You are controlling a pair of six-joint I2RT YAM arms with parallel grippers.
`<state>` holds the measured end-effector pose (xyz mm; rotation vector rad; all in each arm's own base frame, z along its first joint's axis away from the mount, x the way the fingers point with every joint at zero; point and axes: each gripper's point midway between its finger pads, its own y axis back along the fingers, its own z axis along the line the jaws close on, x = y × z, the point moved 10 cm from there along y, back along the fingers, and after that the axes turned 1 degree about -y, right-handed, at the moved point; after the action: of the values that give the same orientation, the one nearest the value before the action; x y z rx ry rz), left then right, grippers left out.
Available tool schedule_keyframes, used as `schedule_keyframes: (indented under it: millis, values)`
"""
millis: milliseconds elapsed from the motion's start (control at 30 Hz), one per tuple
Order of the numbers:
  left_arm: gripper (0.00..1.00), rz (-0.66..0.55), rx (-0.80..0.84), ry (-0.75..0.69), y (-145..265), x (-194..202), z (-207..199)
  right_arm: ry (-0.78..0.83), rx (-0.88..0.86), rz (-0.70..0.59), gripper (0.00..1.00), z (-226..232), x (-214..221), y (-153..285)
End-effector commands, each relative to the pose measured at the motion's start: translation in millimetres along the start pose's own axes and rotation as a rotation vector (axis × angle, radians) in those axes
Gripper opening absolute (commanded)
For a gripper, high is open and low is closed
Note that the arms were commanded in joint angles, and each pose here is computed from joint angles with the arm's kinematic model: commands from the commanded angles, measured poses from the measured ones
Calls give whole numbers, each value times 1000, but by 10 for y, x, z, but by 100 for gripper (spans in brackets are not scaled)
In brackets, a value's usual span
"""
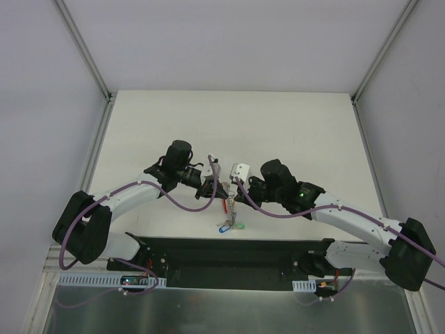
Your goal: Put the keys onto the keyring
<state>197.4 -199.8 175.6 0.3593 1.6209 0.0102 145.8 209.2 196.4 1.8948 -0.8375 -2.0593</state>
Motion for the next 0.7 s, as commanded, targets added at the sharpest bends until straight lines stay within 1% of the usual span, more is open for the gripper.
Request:
schedule_keyframes:
  millis: [0, 333, 667]
  values:
    - [0, -34, 40, -47, 11, -78, -36, 19, -17, -60, 1, 14, -104, 34]
    - [0, -50, 95, -45, -45, -108, -54, 21, -17, -63, 1, 12, -108, 37]
    - [0, -52, 137, -28, -104, -105, -51, 43, -42, -100, 1, 41, -120, 64]
